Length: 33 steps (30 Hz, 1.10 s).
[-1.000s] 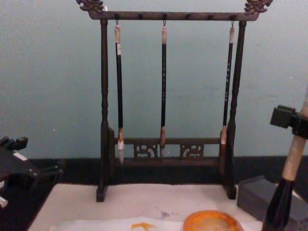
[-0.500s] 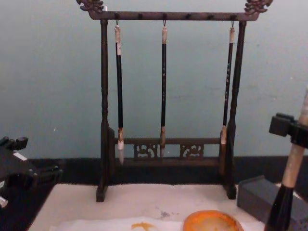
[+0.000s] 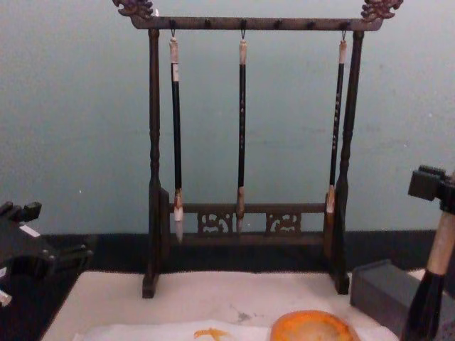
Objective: Pick up the brush from the inkstone, write on the paper, then place the brush back to its original position.
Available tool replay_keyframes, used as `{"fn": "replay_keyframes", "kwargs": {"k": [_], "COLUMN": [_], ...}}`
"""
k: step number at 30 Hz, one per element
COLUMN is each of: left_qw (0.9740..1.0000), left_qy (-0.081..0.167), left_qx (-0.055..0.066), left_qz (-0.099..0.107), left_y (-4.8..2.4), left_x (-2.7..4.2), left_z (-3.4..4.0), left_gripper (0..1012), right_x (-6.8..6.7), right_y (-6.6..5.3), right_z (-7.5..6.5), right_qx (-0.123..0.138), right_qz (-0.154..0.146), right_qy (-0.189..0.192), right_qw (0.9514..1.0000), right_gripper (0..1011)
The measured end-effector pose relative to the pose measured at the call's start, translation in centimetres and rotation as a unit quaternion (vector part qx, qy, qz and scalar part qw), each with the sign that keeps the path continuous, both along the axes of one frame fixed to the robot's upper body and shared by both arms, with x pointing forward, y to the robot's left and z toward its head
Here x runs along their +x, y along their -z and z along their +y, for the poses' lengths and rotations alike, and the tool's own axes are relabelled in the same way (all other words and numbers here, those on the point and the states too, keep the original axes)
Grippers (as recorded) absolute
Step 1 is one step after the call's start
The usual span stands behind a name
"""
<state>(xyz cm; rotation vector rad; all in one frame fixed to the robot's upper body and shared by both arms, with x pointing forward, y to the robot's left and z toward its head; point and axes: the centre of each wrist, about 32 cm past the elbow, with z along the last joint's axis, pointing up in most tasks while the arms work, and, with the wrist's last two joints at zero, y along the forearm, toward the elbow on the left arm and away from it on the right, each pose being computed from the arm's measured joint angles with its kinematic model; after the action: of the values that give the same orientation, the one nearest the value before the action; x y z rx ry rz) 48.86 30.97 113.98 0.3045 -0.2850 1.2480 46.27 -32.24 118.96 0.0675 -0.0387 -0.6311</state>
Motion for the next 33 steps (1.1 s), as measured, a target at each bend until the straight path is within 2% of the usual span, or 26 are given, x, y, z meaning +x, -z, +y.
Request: {"fn": "replay_keyframes", "kwargs": {"k": [24,33], "left_qw": [1.0,1.0], "left_qy": [0.0,0.0], "left_qx": [0.0,0.0], "left_qz": [0.0,0.0], "left_y": [0.0,0.0], "left_x": [0.0,0.0], "left_z": [0.0,0.0], "left_gripper": [1010,1010], "right_x": [-0.16,0.02], "right_y": [-0.2,-0.64], "right_z": [-0.71,-0.71], "right_qx": [-0.006,0.017], "right_qz": [-0.006,-0.004], "right_qy": [0.014,0.004], "right_qw": [0.9999,0.9998], "right_gripper": [168,168]}}
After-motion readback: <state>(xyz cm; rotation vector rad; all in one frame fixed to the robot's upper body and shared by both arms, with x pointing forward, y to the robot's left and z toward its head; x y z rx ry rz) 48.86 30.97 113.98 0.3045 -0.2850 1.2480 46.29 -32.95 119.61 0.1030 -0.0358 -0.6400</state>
